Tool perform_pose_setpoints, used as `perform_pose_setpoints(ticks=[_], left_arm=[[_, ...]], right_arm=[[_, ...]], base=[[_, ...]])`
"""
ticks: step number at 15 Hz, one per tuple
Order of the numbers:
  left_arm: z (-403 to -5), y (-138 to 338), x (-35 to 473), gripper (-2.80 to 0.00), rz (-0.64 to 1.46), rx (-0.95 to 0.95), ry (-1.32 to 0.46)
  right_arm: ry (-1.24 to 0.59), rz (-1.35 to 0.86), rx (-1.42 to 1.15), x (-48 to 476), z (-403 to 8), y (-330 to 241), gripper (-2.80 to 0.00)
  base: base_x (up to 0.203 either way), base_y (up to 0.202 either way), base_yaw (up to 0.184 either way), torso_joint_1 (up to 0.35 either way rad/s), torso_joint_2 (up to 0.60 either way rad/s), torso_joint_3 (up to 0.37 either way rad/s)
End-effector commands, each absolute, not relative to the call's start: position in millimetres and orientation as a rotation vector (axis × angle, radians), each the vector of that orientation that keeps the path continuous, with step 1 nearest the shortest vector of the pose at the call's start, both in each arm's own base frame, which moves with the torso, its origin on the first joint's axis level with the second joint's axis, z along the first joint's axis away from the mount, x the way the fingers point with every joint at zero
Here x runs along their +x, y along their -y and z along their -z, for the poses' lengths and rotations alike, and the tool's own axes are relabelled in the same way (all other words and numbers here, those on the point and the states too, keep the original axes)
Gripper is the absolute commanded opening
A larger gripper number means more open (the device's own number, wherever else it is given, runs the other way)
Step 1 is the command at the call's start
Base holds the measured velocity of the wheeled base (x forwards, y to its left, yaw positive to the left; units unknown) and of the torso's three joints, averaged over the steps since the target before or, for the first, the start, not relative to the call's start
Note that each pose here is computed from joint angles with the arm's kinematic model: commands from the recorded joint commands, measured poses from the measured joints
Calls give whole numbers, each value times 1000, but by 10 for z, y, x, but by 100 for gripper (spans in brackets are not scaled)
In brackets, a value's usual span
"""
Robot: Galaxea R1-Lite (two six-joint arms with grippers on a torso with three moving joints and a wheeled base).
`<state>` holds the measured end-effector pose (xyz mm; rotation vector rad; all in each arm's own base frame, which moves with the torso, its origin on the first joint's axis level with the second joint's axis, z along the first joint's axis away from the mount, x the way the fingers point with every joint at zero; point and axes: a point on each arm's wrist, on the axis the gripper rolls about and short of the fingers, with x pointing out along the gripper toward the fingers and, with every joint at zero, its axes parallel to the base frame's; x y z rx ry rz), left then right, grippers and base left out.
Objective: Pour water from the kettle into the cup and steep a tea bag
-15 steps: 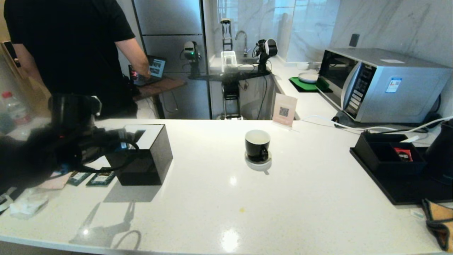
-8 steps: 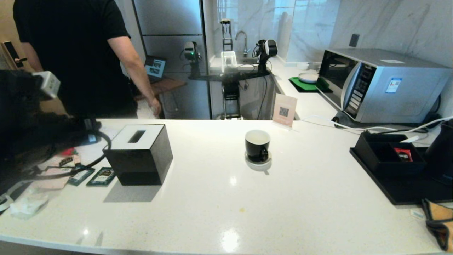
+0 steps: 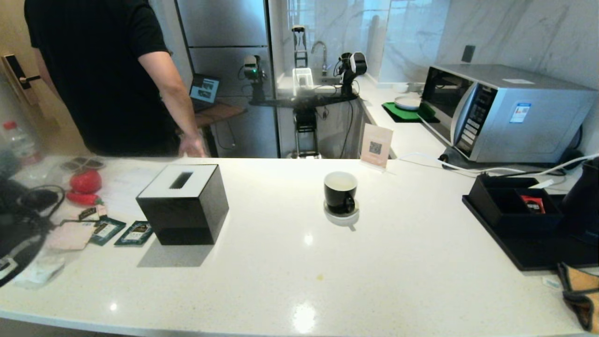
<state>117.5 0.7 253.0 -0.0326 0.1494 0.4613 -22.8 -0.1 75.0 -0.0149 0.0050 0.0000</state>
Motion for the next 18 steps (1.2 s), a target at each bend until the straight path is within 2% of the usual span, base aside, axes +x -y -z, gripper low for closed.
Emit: perform_pose_setpoints(ticks=[1, 4, 9, 13, 18], left_arm=[[-2597, -45, 849, -280, -519, -52, -50], [-2375, -73, 598, -280, -527, -55, -42], [-1669, -71, 197, -280, -327, -59, -30], [-1219, -34, 42, -280, -233, 40, 72], [-1069, -19, -8, -280, -134, 31, 28]], right_arm=[[-5, 0, -15, -228, -750, 1, -280], [-5, 0, -15, -228, -750, 1, -280], [-5, 0, -15, -228, -750, 1, -280], [-5, 0, -15, -228, -750, 1, -280], [-5, 0, -15, -228, -750, 1, -280]], base=[[0, 0, 0, 0, 0, 0], [0, 0, 0, 0, 0, 0], [0, 0, 0, 0, 0, 0], [0, 0, 0, 0, 0, 0], [0, 0, 0, 0, 0, 0]])
